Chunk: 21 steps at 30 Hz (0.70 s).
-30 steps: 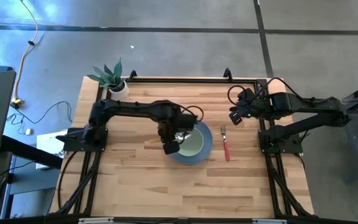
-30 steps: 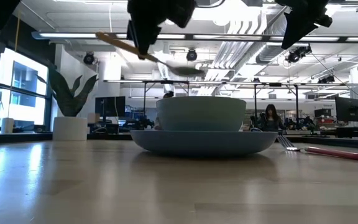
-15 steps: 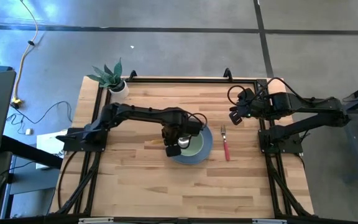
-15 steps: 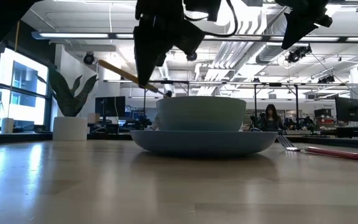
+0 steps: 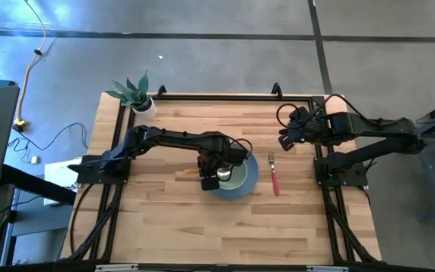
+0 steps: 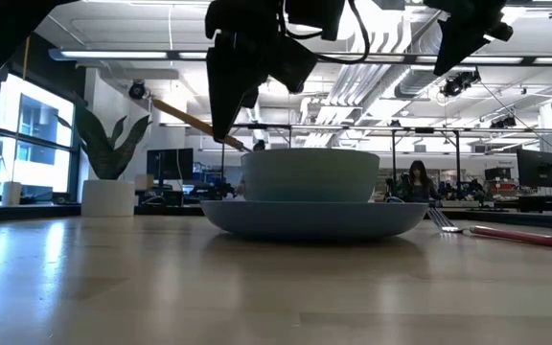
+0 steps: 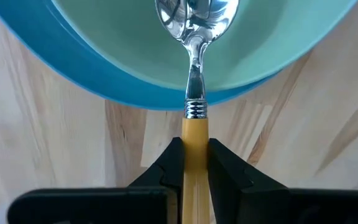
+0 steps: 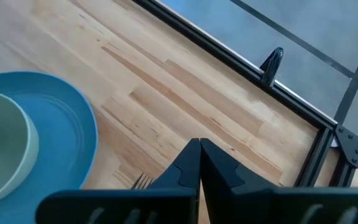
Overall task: Set table place
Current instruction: Put the yellow spoon into the green bowl
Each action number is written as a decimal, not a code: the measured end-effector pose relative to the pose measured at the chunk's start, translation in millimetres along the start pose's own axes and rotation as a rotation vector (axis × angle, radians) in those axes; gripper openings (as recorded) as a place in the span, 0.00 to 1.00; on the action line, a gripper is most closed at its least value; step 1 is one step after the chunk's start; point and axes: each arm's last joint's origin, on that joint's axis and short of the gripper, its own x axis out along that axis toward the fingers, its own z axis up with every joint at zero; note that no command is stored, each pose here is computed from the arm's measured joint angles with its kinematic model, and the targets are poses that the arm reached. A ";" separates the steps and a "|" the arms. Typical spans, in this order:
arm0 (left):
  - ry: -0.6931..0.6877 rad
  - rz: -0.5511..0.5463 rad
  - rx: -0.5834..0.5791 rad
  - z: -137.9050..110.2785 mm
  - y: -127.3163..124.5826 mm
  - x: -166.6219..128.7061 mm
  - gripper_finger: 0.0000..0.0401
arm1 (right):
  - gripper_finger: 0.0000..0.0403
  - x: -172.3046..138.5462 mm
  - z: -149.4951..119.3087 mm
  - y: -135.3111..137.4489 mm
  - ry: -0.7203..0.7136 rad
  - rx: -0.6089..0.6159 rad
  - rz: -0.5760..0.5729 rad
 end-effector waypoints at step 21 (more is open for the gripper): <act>-0.280 0.017 -0.051 4.3 11.9 -66.9 0.08 | 0.00 0.3 -0.2 0.0 -0.001 0.016 -0.003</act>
